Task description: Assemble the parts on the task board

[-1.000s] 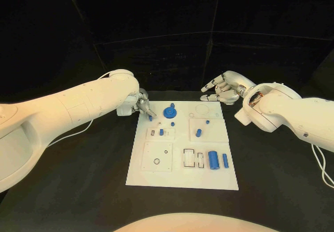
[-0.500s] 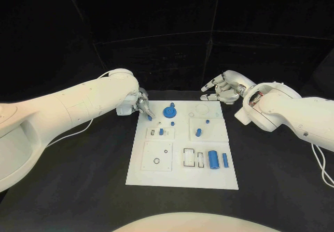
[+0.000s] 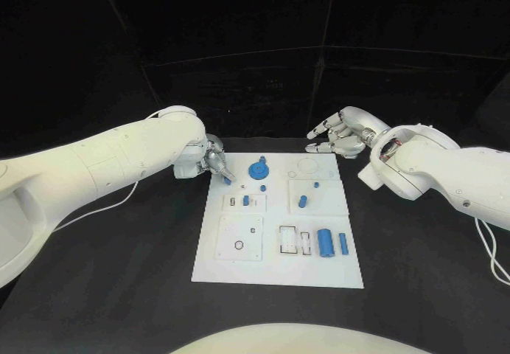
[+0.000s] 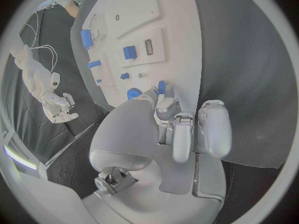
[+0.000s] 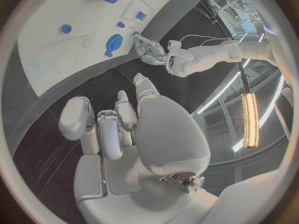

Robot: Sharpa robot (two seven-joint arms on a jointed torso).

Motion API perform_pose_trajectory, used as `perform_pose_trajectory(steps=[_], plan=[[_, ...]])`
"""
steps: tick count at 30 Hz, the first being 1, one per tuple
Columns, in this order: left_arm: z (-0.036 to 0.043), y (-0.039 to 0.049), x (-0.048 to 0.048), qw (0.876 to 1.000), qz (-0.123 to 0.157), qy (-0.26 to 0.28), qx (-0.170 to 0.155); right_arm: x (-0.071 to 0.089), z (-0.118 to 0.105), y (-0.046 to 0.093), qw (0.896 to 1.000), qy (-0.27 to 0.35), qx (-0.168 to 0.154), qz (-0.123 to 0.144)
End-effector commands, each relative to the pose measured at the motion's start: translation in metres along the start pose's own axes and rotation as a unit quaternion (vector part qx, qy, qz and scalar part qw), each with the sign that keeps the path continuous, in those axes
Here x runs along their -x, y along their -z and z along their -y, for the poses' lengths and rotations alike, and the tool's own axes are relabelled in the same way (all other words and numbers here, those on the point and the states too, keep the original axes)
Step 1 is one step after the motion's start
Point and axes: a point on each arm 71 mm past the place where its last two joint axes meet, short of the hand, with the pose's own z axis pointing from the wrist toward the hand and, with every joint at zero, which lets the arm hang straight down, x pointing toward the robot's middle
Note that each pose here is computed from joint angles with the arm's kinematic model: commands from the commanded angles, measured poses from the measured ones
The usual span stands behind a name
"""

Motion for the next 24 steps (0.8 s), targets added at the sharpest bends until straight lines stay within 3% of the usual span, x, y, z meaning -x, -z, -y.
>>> perform_pose_trajectory(steps=[1, 16, 24], plan=[[0.0008, 0.0047, 0.0010, 0.999, 0.013, 0.033, -0.019, 0.001, -0.001, 0.000, 1.000, 0.001, 0.005, -0.001], [-0.0095, 0.0350, -0.0069, 0.994, 0.070, 0.068, -0.050, 0.004, 0.002, 0.002, 1.000, 0.002, 0.001, 0.002], [-0.0112, 0.0448, -0.0221, 0.993, 0.088, 0.050, -0.061, 0.005, 0.004, 0.002, 1.000, 0.003, -0.001, 0.002]])
